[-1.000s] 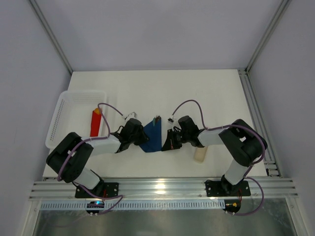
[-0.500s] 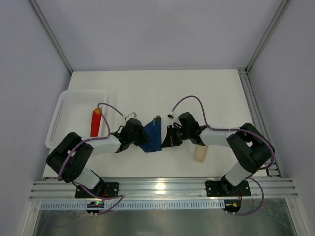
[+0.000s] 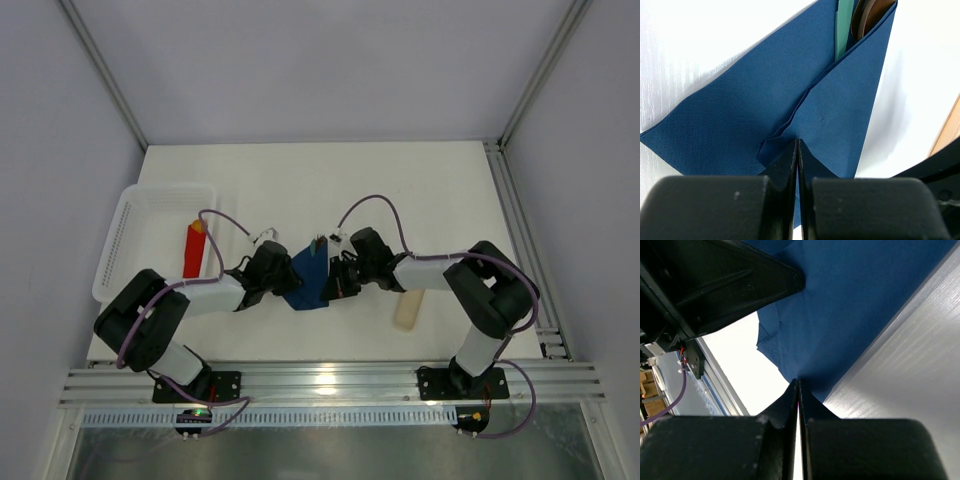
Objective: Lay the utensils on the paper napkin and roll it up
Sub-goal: Roll the napkin at the center of the board.
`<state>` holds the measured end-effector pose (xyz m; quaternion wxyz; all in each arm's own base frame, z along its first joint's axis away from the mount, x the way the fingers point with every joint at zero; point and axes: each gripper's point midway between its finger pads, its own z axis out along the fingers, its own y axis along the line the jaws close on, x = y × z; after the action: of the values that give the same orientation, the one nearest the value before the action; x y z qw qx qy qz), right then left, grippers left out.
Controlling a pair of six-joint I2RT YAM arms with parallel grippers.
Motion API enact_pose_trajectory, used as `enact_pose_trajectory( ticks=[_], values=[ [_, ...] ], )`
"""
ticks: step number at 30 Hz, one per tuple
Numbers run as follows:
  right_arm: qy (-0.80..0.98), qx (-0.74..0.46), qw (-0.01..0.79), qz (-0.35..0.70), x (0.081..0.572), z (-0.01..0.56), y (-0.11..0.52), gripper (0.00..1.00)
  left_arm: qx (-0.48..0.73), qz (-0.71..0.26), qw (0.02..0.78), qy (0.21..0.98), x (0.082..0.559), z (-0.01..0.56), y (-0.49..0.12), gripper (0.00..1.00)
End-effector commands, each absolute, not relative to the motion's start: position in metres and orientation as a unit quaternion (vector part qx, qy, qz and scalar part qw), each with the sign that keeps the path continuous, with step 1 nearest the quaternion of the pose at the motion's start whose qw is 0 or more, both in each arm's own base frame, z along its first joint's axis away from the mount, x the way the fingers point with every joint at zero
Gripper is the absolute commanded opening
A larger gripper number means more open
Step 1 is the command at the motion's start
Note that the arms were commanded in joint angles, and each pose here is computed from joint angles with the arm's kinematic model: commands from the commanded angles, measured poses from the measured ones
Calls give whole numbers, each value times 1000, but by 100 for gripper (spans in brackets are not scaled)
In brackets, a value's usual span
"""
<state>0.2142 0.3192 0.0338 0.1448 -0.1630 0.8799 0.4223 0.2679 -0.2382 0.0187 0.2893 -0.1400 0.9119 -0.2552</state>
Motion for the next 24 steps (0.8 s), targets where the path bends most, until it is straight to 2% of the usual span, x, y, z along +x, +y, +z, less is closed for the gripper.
enact_pose_trajectory(
  ticks=[1, 15, 24],
  values=[
    [868, -171, 158, 438, 220, 39, 329, 4, -136, -233, 280, 921, 259, 8, -228, 0],
    [888, -160, 142, 408, 201, 7, 305, 4, -134, -231, 279, 922, 257, 7, -227, 0],
    [873, -174, 179, 420, 211, 51, 312, 3, -135, -233, 279, 922, 257, 7, -227, 0]
  ],
)
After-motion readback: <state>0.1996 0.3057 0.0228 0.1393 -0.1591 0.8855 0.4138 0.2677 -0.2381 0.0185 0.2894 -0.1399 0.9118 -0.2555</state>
